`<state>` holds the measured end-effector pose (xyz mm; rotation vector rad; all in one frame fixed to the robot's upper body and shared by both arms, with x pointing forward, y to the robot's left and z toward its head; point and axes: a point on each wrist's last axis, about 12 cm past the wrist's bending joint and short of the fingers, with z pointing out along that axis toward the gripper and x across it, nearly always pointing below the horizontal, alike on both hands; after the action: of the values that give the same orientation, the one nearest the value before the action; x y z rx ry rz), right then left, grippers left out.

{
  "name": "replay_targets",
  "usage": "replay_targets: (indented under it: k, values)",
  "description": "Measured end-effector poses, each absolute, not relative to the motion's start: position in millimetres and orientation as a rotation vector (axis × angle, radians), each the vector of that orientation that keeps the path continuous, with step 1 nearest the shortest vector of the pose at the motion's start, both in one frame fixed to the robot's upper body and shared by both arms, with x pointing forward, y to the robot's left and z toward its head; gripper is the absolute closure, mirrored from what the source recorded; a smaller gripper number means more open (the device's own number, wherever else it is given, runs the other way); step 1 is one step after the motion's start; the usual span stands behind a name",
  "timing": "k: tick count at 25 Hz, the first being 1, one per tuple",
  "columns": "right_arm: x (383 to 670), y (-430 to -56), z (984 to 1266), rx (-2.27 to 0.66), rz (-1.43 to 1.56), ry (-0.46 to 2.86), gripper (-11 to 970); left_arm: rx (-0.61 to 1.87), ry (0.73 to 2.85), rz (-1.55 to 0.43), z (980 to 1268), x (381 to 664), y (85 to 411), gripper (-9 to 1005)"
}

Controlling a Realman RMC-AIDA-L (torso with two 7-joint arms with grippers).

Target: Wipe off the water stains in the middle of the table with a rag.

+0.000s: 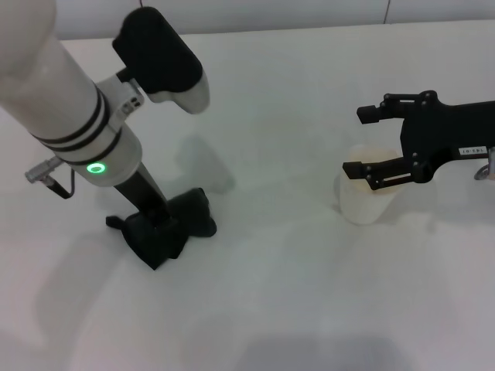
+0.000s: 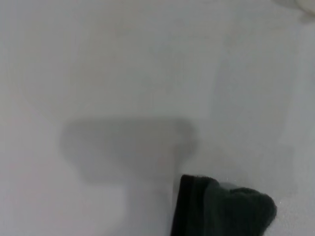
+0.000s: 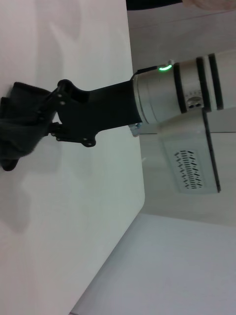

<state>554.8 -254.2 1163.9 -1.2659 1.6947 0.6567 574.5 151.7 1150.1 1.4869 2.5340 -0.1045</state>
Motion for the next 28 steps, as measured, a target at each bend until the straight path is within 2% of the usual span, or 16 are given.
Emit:
replay_targets:
  k: [6, 15, 23, 28]
  values:
    - [553.8, -255.2, 1162.6, -1.262, 0.659, 1.699, 88, 1.51, 2.495, -0.042, 1143.6, 573.9, 147.9, 823]
    - [554.0, -257.7, 1163.3, -1.249, 0.655, 1.701, 88, 1.476, 2.402, -0.068, 1156.7, 573.5, 143.8, 442]
    - [554.5, -259.4, 1164.0, -1.241, 0.651, 1.701, 88, 1.416, 2.23, -0.343, 1186.3, 559.4, 147.6, 136]
    - [553.9, -262.1, 1165.5, -1.233, 0.656, 1.7, 88, 1.309, 2.175, -0.532, 1192.9, 553.1, 165.3, 122]
